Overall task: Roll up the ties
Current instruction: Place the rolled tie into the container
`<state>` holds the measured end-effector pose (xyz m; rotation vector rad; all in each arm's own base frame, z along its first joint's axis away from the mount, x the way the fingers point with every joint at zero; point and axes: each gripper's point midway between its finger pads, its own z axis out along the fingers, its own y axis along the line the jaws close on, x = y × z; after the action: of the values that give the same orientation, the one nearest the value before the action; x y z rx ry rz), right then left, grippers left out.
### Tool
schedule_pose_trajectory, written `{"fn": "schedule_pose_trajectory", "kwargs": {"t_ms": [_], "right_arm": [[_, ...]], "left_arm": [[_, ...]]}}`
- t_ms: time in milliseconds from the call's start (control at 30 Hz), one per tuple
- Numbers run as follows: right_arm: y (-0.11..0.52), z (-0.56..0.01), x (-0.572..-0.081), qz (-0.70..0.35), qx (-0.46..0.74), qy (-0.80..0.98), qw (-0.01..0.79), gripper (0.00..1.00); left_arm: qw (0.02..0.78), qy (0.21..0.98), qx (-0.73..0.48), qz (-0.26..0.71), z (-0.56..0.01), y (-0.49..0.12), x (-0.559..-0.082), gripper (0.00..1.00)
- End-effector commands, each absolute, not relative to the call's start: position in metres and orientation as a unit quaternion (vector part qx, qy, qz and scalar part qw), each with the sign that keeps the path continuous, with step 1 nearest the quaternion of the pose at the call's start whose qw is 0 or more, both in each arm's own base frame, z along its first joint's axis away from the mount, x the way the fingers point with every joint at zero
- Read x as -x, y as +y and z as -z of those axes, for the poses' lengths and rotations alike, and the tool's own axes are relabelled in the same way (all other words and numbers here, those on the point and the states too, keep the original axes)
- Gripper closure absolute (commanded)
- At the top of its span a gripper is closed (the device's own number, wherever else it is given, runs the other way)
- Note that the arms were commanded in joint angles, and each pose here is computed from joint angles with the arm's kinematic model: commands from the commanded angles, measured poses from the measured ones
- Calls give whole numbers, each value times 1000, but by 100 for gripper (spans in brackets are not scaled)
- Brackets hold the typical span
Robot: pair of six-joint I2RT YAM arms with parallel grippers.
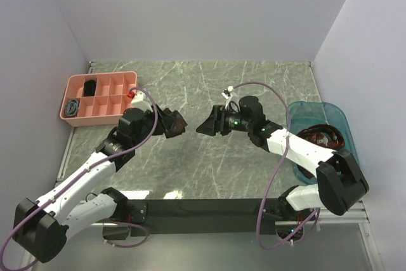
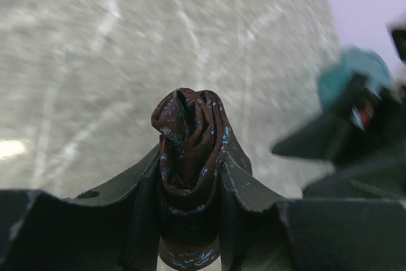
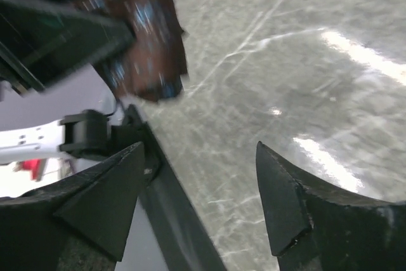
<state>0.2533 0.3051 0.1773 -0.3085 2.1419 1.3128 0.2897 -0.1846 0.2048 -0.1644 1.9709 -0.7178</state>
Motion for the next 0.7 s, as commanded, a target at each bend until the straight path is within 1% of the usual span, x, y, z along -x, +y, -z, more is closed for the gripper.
{"fn": "schedule_pose_trajectory", "kwargs": {"t_ms": [0, 200, 333, 500, 533, 667], "right_arm": [[321, -214, -254, -547, 144, 766, 306, 22], [330, -219, -250, -580, 144, 750, 284, 21], [334, -227, -247, -606, 147, 732, 275, 22], [340, -227, -240, -623, 153, 724, 254, 32], [340, -228, -238, -627, 159, 720, 251, 38], [342, -228, -230, -640, 167, 711, 238, 50]], "left_arm": [[483, 775, 0, 408, -233, -219, -265, 85], [471, 755, -15, 456, -238, -231, -254, 85], [461, 749, -20, 476, -239, -238, -251, 85], [455, 745, -22, 487, -239, -243, -250, 85], [455, 745, -20, 488, -240, -243, -250, 85], [461, 742, -16, 487, -243, -242, -251, 85]]}}
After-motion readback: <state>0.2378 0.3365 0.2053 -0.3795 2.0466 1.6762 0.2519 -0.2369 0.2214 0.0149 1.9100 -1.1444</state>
